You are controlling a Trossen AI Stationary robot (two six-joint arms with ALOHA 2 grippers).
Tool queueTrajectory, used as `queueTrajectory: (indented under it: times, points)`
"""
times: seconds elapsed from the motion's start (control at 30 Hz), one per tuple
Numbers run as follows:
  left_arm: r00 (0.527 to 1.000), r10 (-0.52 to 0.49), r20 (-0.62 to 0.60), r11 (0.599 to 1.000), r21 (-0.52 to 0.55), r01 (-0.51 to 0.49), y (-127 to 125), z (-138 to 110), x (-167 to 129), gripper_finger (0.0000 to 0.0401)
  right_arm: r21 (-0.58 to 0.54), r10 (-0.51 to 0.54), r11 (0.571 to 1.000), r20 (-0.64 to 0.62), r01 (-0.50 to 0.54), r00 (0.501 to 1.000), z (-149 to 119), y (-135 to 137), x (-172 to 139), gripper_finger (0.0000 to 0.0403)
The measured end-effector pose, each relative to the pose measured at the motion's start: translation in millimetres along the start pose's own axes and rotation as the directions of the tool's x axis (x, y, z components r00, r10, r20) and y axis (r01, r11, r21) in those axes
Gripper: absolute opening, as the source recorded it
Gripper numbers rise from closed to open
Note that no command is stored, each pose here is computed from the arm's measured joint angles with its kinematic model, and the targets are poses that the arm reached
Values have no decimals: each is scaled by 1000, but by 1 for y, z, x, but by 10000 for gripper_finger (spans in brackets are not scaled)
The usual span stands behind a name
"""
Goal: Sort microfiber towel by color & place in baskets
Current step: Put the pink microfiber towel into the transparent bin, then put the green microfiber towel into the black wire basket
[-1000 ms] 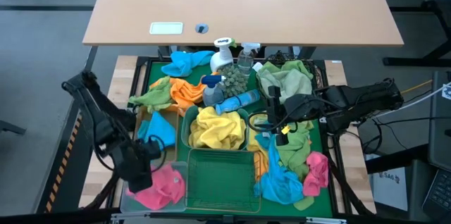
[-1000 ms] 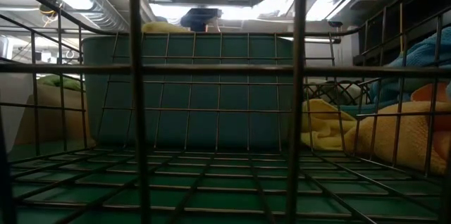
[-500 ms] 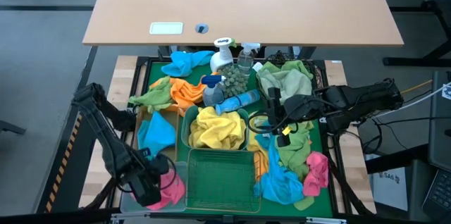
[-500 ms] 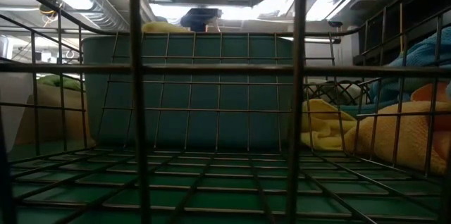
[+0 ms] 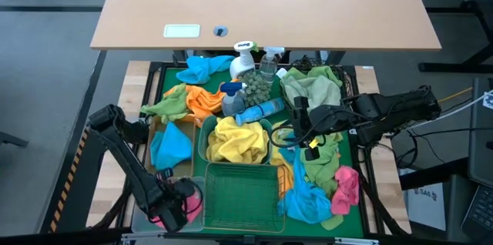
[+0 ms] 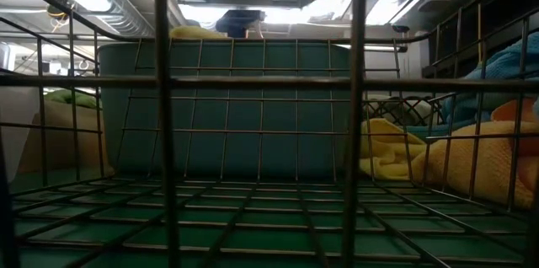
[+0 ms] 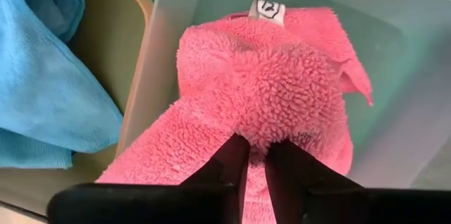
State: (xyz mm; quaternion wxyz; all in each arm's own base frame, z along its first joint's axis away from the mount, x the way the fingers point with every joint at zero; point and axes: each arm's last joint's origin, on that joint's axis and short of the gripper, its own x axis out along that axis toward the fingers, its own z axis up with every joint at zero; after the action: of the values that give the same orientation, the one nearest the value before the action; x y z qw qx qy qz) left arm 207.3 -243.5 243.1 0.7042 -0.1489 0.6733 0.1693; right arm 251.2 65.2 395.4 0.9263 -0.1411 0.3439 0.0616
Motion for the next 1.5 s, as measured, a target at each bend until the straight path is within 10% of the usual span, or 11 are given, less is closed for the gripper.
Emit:
queueTrajectory:
  times: [0.63, 1.1, 1.5]
  points:
    - [966, -98, -240, 988, -143, 65, 7, 27, -5, 117, 20, 5, 1000, -32, -4, 999, -3, 0, 1, 199]
    - [971, -205, 122, 973, -81, 215, -4, 48, -71, 117, -35, 4, 999, -247, -13, 969, -12, 10, 46, 199]
    - [947, -164, 277, 986, 11, 168, 8, 79, -83, 117, -9, 23, 999, -595, -35, 803, -65, -3, 84, 199]
